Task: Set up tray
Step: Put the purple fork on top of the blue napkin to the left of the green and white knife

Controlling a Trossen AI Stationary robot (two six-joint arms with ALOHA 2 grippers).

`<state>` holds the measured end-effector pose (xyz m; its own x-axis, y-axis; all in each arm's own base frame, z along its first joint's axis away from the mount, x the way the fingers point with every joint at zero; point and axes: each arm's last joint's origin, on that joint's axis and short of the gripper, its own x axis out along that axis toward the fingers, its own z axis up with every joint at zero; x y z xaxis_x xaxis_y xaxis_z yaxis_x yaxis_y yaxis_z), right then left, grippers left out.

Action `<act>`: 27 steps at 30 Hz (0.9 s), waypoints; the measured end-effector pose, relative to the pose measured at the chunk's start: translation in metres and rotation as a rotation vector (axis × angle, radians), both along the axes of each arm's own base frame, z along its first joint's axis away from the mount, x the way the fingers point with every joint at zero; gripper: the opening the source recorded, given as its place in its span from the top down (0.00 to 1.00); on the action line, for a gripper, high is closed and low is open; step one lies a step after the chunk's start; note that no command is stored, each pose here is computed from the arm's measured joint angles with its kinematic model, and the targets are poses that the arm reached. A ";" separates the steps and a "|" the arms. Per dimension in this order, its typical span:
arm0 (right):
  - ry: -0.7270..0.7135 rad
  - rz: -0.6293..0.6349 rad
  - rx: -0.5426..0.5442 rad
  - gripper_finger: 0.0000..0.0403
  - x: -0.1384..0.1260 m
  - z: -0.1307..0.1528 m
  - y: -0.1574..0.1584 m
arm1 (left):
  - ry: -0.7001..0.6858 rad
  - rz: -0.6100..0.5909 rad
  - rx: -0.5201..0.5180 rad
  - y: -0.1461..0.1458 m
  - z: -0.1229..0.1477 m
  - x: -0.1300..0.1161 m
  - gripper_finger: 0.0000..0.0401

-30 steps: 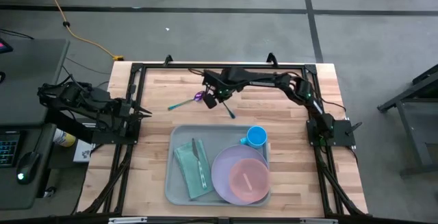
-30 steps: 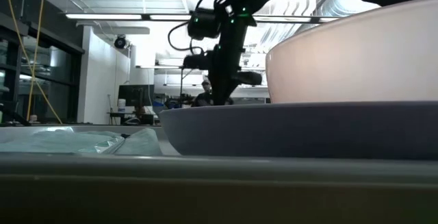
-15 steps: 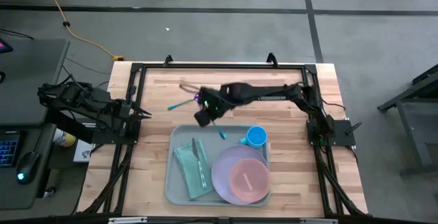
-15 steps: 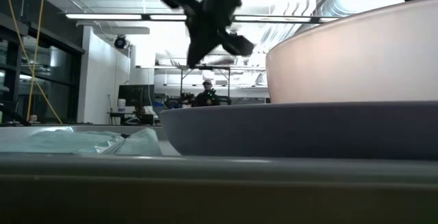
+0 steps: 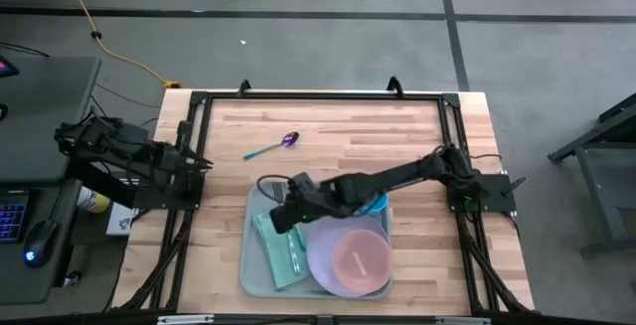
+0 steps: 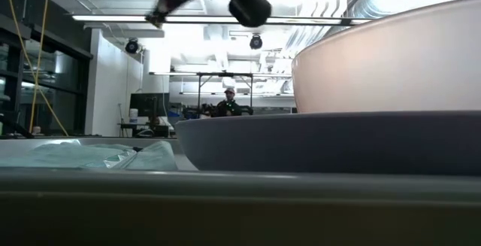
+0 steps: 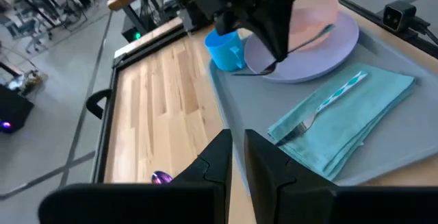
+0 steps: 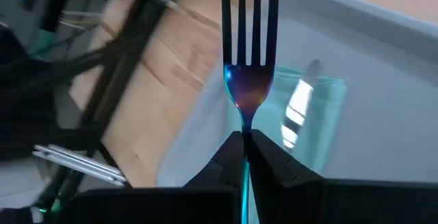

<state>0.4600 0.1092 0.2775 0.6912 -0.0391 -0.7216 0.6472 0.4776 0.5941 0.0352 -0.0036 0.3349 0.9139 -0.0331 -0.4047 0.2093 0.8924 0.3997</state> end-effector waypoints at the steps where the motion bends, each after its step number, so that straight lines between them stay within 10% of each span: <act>1: -0.019 -0.003 -0.004 1.00 0.001 -0.001 0.005 | -0.006 -0.003 0.005 0.000 0.000 -0.001 0.82; 13: -0.114 0.032 0.086 1.00 0.047 -0.052 0.039 | -0.014 -0.046 0.005 0.001 0.000 -0.005 0.82; 27: 0.101 -0.066 0.138 1.00 0.061 -0.095 0.040 | -0.010 -0.065 -0.003 0.000 -0.001 -0.006 0.82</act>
